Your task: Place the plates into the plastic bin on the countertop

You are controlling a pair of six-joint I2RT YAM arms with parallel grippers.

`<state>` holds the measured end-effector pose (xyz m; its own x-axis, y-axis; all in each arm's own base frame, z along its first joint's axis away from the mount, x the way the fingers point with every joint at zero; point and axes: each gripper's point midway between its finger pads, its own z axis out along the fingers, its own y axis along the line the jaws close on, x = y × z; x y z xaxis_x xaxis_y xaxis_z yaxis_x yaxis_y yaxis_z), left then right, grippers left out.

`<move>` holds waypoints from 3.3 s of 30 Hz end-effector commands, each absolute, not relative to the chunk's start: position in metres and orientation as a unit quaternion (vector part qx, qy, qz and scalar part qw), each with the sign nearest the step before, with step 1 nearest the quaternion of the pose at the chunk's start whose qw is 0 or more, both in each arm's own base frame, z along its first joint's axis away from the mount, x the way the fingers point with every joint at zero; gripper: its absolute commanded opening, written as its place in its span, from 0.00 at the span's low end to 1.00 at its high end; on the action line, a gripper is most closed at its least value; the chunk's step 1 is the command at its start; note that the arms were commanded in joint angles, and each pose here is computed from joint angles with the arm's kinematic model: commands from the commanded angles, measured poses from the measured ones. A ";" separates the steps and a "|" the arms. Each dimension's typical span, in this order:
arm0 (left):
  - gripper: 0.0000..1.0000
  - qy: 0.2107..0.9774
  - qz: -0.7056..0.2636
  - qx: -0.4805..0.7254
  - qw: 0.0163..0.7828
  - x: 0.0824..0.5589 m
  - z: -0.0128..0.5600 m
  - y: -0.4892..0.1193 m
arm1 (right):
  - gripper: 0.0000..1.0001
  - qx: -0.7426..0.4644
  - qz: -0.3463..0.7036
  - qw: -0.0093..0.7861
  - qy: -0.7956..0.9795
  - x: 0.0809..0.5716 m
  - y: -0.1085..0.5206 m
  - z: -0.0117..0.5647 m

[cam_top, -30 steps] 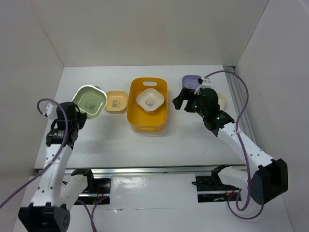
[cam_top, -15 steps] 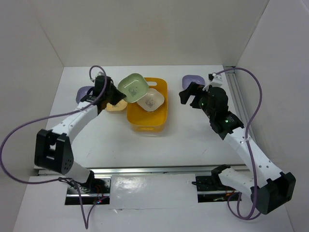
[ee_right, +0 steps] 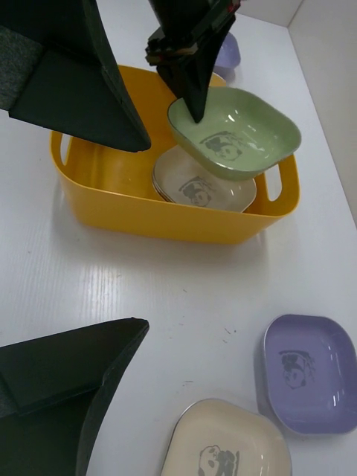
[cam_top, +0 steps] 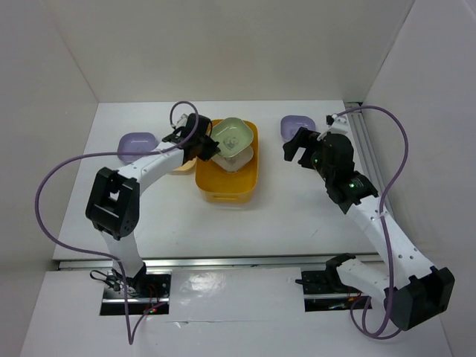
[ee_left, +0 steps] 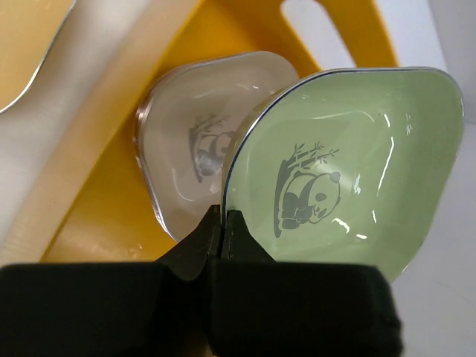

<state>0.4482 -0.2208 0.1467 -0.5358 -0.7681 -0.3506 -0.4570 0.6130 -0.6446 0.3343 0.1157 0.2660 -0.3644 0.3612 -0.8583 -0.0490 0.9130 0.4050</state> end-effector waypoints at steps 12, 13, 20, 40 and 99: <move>0.84 0.843 -0.218 -0.400 0.285 0.450 0.117 -0.224 | 1.00 0.143 0.174 0.557 0.799 0.344 0.098 0.259; 0.86 0.841 -0.223 -0.399 0.289 0.450 0.123 -0.224 | 1.00 0.151 0.173 0.555 0.799 0.345 0.095 0.253; 0.92 0.818 -0.297 -0.352 0.344 0.437 0.193 -0.233 | 1.00 0.154 0.163 0.500 0.836 0.373 0.094 0.178; 1.00 0.816 -0.172 -0.299 0.465 0.318 0.244 -0.125 | 0.88 0.163 -0.011 0.428 0.889 0.479 0.016 0.067; 1.00 0.833 -0.080 -0.353 0.418 0.256 0.170 -0.052 | 0.21 0.097 0.239 0.518 0.815 0.472 0.405 0.228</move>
<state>0.2553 -0.0568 0.1656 -0.4290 -0.6485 -0.6287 -0.5154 0.7474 -0.4193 0.4601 0.3935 0.1910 -0.5067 0.3395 -0.7924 -0.0536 0.9050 0.4220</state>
